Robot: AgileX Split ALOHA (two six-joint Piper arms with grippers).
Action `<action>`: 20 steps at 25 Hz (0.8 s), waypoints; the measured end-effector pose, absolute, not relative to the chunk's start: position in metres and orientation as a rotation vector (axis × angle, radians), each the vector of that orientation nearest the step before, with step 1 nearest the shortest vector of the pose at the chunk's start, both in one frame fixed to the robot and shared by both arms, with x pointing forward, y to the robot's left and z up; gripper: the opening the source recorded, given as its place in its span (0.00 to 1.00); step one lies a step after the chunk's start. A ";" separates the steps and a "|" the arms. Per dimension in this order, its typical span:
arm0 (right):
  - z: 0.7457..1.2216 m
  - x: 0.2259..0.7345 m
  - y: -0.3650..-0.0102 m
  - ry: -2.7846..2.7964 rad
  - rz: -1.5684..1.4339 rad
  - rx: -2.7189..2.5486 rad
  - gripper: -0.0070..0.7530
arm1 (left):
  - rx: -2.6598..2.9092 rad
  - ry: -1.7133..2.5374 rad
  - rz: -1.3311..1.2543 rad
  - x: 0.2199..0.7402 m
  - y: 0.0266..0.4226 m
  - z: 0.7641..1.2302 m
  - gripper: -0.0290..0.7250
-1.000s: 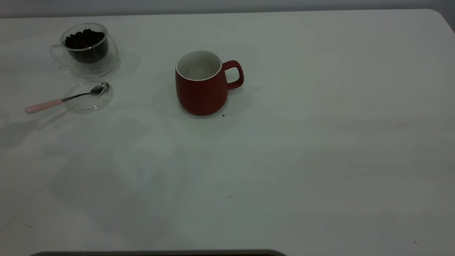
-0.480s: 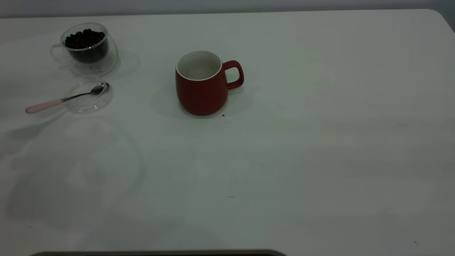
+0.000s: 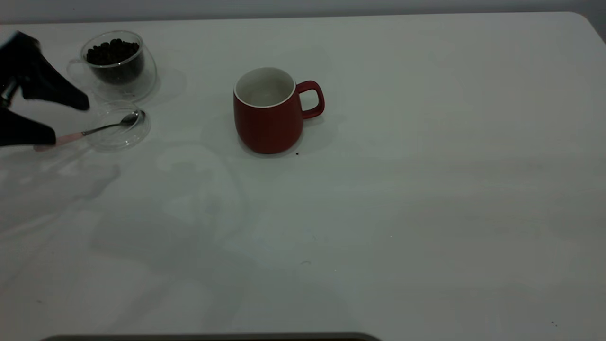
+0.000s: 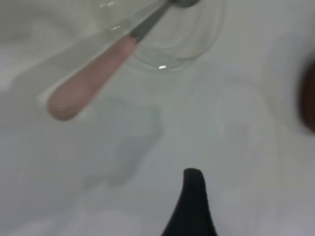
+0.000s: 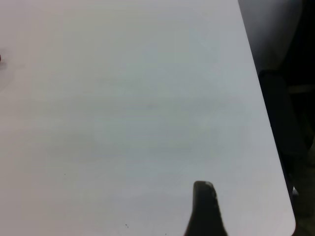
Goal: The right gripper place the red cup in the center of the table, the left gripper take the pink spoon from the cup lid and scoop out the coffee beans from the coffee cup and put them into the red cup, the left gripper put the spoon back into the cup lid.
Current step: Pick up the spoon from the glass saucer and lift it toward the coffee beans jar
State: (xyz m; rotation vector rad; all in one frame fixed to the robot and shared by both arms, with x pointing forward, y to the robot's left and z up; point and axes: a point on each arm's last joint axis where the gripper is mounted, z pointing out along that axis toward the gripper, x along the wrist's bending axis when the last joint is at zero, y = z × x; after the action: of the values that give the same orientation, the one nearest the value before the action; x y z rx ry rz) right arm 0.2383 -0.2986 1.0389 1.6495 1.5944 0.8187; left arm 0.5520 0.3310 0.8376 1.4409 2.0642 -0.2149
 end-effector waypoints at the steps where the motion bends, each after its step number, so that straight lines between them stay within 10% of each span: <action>1: 1.039 0.238 -0.299 1.594 0.819 1.650 0.78 | 1.457 2.076 -0.202 0.553 0.329 0.834 0.98; 20: 1.039 0.238 -0.299 1.594 0.819 1.650 0.78 | 1.649 1.965 -0.111 0.585 0.336 0.798 0.96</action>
State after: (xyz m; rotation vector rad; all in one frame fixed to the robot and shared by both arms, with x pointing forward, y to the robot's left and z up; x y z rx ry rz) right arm 0.2383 -0.2986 1.0389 1.6495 1.5944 0.8187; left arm 0.5849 0.3358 0.7982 1.6487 1.9648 -0.1114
